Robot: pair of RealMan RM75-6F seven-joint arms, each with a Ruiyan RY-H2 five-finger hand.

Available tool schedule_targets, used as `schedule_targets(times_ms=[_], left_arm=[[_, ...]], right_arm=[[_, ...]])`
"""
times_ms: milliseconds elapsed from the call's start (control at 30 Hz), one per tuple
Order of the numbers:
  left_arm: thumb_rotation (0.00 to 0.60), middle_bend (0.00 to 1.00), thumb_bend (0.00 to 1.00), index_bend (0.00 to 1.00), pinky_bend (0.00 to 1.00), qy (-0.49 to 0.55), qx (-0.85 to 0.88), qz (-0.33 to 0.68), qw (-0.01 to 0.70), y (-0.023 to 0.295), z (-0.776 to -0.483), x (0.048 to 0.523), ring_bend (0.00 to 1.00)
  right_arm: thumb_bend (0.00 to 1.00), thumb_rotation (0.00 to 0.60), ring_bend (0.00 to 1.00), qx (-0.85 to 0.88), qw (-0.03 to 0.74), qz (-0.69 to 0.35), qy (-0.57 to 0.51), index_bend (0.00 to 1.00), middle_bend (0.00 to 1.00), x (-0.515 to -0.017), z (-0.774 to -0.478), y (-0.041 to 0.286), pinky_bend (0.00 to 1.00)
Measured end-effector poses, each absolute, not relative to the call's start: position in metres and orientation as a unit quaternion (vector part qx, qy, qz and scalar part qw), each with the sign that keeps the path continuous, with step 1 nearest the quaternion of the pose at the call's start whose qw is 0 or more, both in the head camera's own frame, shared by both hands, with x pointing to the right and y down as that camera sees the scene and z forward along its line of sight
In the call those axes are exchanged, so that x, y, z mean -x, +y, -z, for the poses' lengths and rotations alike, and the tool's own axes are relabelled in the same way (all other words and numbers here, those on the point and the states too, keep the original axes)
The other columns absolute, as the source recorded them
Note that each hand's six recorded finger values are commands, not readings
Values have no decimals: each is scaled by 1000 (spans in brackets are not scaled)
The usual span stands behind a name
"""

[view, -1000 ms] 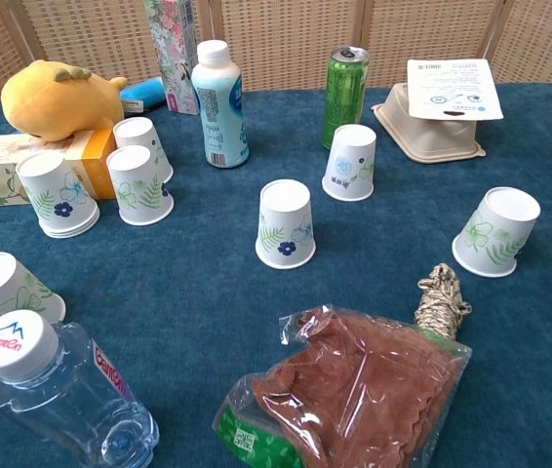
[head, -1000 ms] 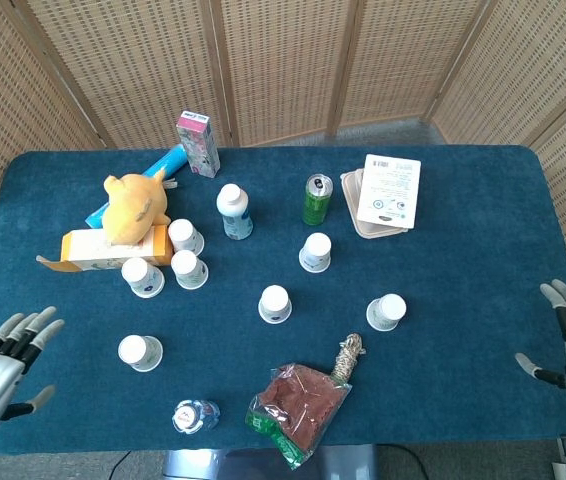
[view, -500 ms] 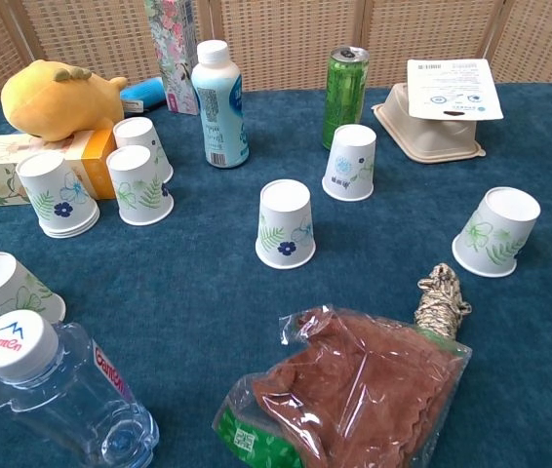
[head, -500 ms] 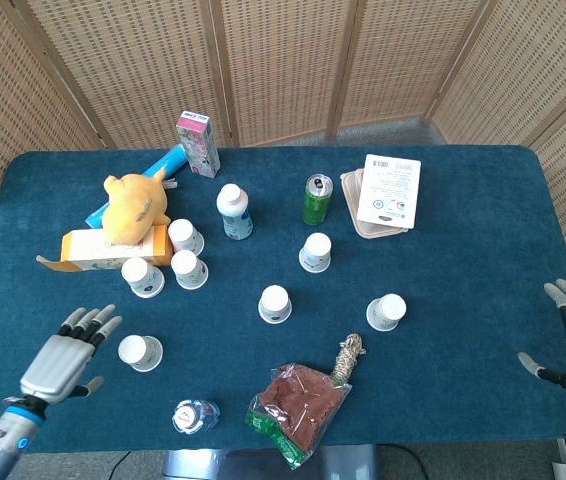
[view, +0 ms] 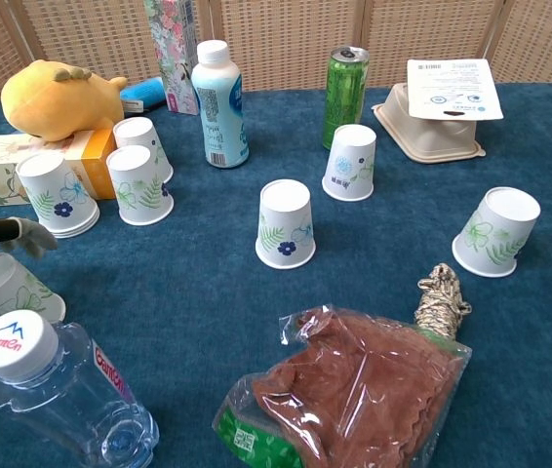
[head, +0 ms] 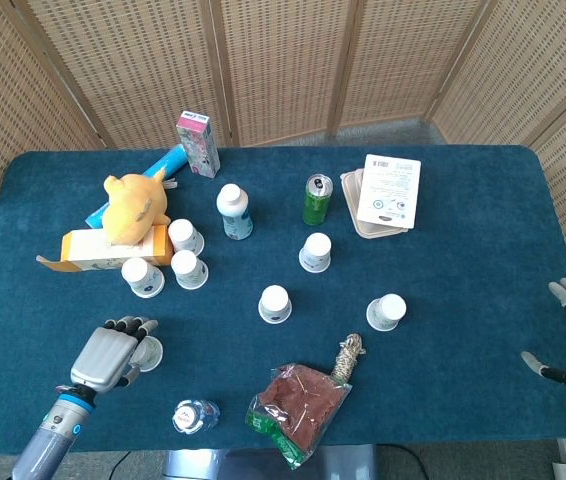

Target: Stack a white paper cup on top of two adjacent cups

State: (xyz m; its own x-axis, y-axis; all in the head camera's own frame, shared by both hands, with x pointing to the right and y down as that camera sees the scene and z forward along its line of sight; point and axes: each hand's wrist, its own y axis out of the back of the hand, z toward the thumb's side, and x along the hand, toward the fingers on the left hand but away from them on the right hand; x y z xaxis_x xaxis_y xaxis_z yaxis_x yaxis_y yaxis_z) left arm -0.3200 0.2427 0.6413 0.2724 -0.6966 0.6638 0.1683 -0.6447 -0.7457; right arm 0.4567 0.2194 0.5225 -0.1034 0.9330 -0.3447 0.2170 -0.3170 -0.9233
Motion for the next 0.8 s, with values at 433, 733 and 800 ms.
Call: schedule_targets(times_ms=[433,733,800], left_arm=[[600,431,350,313,520,221,696,557,396,234,-634,309,447],[600,430,345,313,519,258,711,500,422,209,-617,269,446],[600,430,344,312,520,257,711,495,428,204,-617,261,445]], right_arm=[[64,600,0,589,319,-561,-485,117,0,-456,-524,220,0],[65,600,0,590,318,-561,-486,126,0,-455,-524,221,0],[65,600,0,590,318,-560,-487,126,0,-456,-524,221,0]])
